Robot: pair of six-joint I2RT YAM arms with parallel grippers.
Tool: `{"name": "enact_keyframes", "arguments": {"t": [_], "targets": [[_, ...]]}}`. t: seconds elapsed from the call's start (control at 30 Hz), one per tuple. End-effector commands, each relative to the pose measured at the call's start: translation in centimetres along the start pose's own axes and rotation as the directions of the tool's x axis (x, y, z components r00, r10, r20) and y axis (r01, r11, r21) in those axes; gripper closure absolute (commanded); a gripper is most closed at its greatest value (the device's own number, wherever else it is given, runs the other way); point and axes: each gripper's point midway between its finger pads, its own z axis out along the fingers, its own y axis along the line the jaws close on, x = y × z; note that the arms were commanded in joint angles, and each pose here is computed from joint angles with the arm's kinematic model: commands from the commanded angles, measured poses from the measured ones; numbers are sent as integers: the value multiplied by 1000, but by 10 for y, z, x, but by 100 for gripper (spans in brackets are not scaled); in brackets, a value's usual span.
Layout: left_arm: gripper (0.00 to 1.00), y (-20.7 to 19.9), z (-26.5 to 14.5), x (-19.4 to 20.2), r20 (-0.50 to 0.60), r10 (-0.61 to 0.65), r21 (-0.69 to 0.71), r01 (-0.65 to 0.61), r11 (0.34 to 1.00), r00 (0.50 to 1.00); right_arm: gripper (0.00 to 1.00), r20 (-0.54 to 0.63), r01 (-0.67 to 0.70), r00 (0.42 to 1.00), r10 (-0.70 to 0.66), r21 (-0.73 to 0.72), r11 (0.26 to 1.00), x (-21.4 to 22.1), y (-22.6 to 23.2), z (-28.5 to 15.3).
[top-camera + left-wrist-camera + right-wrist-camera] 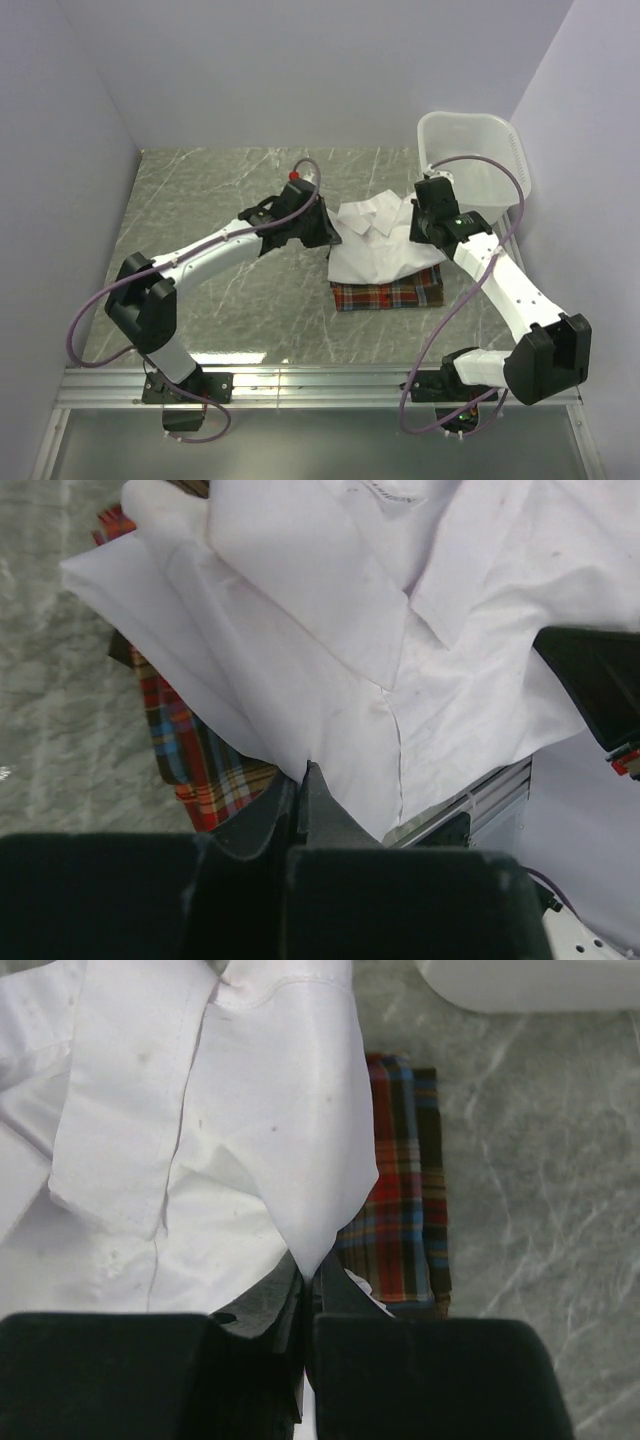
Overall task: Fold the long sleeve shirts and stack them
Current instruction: Neatly place the folded shirt to the corner
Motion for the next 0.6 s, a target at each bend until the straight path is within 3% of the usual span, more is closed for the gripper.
{"name": "enact_keyframes", "arguments": {"t": [0.0,0.27,0.57], "targets": [[100,-31,6,-4,57,-25,53,22,998,998,100,-6,-62,998,63,94,994,10,-24,2],[100,-21,31,33,11,-2,-1,2,1000,1000,100,-88,-107,988,130,227,968,50,-45,25],[100,31,58,51,0,15,-156,-15,988,1000,100,-148,-131,973,180,292,947,81,-54,40]]}}
